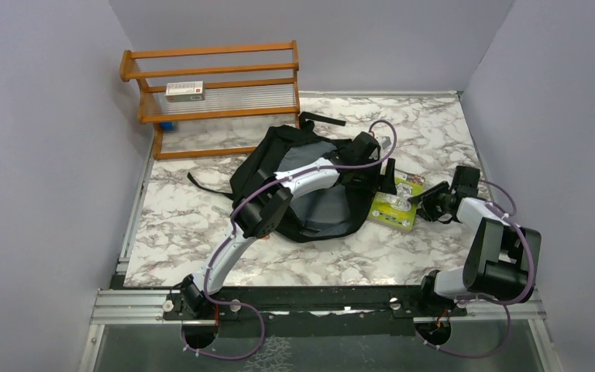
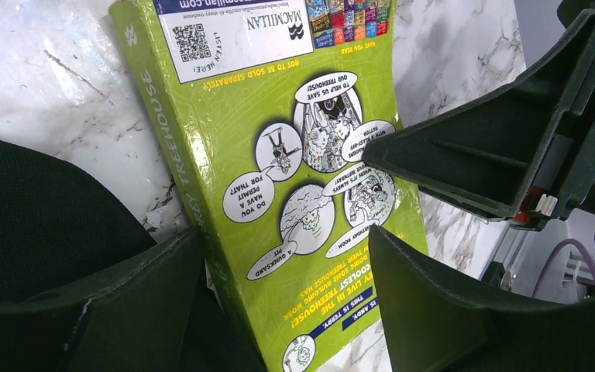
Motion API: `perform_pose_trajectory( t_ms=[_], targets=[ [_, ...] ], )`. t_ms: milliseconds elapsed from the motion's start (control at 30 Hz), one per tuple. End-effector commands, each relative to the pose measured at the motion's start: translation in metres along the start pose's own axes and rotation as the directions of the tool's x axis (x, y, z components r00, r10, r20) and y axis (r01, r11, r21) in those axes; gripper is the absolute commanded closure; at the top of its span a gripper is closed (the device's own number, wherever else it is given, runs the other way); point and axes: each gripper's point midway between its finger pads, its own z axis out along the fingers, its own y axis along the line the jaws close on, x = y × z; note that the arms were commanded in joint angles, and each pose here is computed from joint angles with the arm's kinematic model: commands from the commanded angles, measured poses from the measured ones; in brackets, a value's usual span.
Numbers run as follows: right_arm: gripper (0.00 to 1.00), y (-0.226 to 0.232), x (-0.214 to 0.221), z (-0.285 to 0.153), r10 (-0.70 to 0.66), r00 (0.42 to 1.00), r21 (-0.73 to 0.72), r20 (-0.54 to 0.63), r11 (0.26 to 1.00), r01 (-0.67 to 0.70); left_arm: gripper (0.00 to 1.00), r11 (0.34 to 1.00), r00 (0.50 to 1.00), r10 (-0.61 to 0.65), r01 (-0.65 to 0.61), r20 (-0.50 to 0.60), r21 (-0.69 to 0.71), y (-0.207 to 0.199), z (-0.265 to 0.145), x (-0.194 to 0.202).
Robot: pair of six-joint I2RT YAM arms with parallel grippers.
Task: Pack the student bag
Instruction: Pick up the book from the center of the board.
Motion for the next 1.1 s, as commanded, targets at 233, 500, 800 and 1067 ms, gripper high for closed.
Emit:
perform_pose_trajectory(
  t_ms=[233, 500, 800, 1067],
  targets=[
    [1.0, -0.073, 0.011, 0.012, 0.064, 0.998, 0.255, 0.027, 0.965, -0.069, 0.21, 0.995, 0.997, -0.061, 0.057, -0.036, -0.085, 0.039, 0.0, 0.011],
    [0.99, -0.083, 0.018, 0.013, 0.133, 0.991, 0.23, -0.006, 0.965, -0.128, 0.21, 0.993, 0.994, -0.093, 0.088, -0.057, -0.082, 0.046, 0.005, 0.016],
    [0.99, -0.093, 0.016, 0.006, 0.171, 0.985, 0.199, 0.01, 0.965, -0.17, 0.21, 0.993, 0.988, -0.105, 0.099, -0.11, -0.058, 0.048, 0.009, 0.034],
    [1.0, -0.092, 0.017, 0.008, 0.172, 0.985, 0.189, -0.004, 0.967, -0.168, 0.27, 0.996, 0.982, -0.088, 0.09, -0.168, 0.006, 0.027, 0.018, 0.057]
  ],
)
